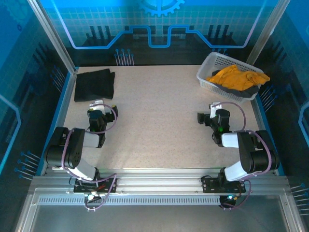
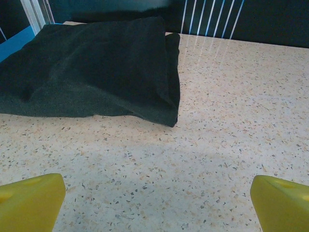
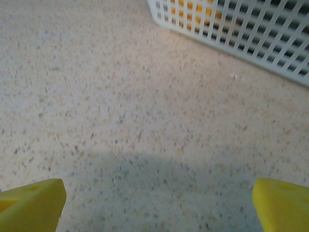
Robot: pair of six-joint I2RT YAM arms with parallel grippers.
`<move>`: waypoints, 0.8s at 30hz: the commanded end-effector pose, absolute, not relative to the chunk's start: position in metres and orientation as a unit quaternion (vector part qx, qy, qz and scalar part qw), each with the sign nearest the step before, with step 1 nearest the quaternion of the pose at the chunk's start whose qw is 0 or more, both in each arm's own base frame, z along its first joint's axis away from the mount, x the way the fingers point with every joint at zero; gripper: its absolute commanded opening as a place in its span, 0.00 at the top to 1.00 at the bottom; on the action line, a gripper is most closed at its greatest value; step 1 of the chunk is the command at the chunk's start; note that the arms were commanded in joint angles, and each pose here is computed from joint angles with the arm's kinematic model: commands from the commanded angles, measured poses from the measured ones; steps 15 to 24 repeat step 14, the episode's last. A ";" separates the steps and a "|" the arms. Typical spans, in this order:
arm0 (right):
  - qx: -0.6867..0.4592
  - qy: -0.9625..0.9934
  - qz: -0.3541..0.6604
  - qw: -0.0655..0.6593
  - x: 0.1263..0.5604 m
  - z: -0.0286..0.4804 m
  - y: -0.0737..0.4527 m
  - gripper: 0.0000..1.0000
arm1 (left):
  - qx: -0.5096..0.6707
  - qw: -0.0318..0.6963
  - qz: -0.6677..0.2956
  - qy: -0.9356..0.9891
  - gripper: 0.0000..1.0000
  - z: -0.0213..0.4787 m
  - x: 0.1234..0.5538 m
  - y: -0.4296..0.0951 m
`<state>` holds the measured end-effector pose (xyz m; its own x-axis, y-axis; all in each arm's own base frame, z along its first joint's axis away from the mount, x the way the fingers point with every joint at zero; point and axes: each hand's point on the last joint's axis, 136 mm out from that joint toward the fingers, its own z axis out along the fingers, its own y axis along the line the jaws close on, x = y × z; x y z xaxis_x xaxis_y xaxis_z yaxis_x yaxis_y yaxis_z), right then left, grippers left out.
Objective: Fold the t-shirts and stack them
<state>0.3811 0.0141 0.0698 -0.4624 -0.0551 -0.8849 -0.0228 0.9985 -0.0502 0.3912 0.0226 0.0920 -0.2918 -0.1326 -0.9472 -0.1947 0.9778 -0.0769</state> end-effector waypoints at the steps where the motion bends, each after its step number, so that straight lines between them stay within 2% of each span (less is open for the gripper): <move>1: -0.030 0.830 -0.028 0.556 0.396 0.095 0.018 0.00 | -0.096 0.592 0.025 0.800 0.01 0.098 0.393 0.021; 24: -0.043 0.831 -0.013 0.555 0.397 0.095 0.022 0.00 | -0.096 0.591 0.025 0.800 0.01 0.097 0.393 0.021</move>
